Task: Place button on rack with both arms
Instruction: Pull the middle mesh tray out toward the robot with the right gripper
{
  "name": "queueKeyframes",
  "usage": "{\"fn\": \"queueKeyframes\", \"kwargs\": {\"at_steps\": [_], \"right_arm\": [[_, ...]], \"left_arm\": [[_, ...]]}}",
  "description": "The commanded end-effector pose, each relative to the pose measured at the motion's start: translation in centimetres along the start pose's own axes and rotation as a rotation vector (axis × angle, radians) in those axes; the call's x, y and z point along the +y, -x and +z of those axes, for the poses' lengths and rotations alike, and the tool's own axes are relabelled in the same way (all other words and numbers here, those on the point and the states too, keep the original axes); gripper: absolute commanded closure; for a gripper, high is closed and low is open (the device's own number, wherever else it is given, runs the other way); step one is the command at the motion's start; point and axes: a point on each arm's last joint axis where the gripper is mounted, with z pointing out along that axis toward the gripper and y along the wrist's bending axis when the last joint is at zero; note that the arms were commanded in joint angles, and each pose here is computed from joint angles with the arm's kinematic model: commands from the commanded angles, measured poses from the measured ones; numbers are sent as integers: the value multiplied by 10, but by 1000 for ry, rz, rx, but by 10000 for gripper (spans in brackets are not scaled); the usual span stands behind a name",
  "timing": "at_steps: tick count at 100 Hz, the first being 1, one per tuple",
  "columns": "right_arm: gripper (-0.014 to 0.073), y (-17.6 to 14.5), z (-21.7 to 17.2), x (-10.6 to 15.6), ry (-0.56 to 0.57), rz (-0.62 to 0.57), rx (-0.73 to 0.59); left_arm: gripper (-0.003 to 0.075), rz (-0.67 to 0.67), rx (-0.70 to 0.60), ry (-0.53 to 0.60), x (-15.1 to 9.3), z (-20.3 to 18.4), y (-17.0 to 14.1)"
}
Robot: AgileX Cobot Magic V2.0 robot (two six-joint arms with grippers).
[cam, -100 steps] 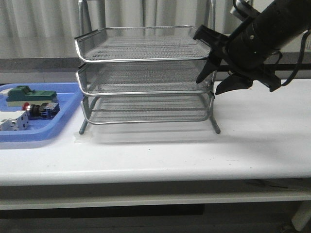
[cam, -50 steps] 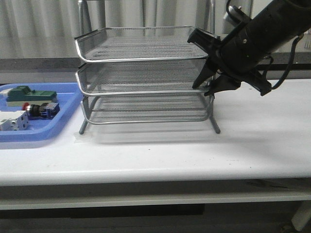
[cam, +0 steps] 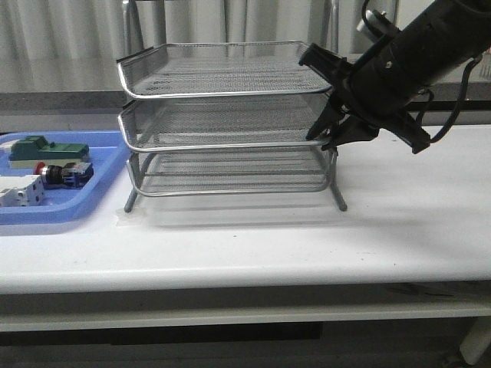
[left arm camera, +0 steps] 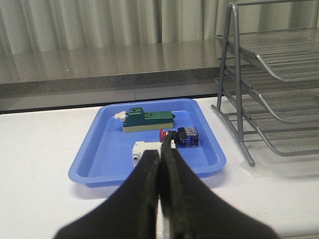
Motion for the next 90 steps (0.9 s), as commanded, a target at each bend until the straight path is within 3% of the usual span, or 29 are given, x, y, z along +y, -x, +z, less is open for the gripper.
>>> {"fn": "queueKeyframes", "kwargs": {"at_steps": [1, 79, 90], "right_arm": [[577, 0, -18, 12, 40, -53, 11], [575, -70, -85, -19, -24, -134, 74], [510, -70, -85, -19, -24, -142, 74]], "left_arm": [[741, -10, -79, -2, 0, -1, -3], [741, -10, -79, -2, 0, -1, -3], [741, -10, -79, -2, 0, -1, -3]]}}
